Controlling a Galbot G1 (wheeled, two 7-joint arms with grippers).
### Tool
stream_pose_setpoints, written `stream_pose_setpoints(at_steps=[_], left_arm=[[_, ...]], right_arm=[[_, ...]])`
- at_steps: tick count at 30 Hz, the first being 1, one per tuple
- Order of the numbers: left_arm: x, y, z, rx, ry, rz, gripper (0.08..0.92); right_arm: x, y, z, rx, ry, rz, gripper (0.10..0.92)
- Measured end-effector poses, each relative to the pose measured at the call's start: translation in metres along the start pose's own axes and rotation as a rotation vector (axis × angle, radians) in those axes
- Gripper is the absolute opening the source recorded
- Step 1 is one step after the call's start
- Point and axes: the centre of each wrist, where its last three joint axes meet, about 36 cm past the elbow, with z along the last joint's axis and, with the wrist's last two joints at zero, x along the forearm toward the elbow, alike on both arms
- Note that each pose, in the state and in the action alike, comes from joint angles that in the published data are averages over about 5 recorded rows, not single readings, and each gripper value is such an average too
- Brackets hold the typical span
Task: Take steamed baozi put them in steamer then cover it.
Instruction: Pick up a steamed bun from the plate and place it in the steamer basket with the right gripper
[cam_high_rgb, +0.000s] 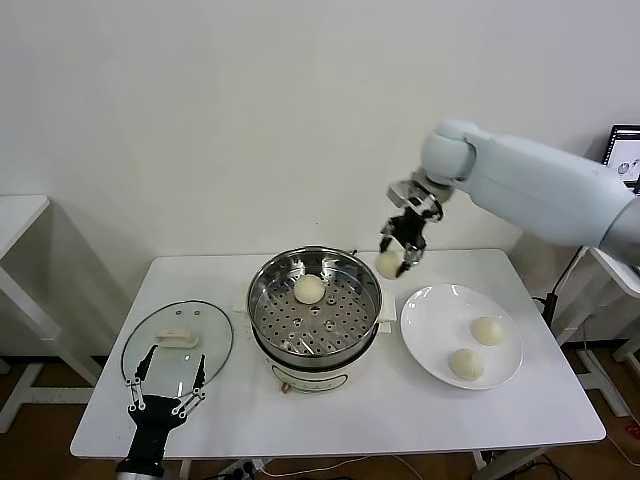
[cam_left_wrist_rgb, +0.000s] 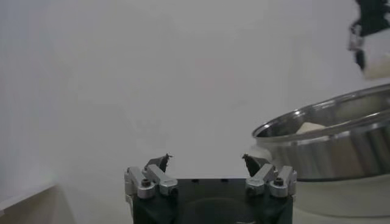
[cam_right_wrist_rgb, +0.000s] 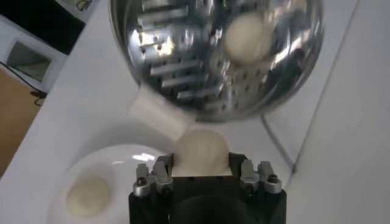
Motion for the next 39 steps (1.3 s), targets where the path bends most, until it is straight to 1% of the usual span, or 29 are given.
stream_pose_setpoints(at_steps=[5, 10, 18, 27, 36, 39], left_arm=[[-0.002, 0.000, 0.000, -0.001, -0.004, -0.001, 0.823], [-0.004, 0.000, -0.001, 0.001, -0.007, -0.004, 0.823], [-0.007, -0.001, -0.002, 0.006, -0.012, -0.009, 0.823], [-0.007, 0.001, 0.000, 0.007, -0.012, -0.017, 0.823], [-0.007, 0.001, 0.000, 0.006, -0.010, -0.024, 0.823], [-0.006, 0.001, 0.000, 0.007, -0.008, -0.026, 0.823]], right_arm=[[-0.003, -0.016, -0.053, 0.062, -0.031, -0.030, 0.636], [-0.021, -0.025, -0.101, 0.101, -0.059, -0.058, 0.636], [-0.058, -0.035, -0.155, 0.131, -0.052, -0.080, 0.632], [-0.096, -0.042, -0.191, 0.149, -0.039, -0.088, 0.636], [-0.126, -0.044, -0.204, 0.151, -0.020, -0.078, 0.636], [-0.133, -0.043, -0.205, 0.152, -0.017, -0.076, 0.648]])
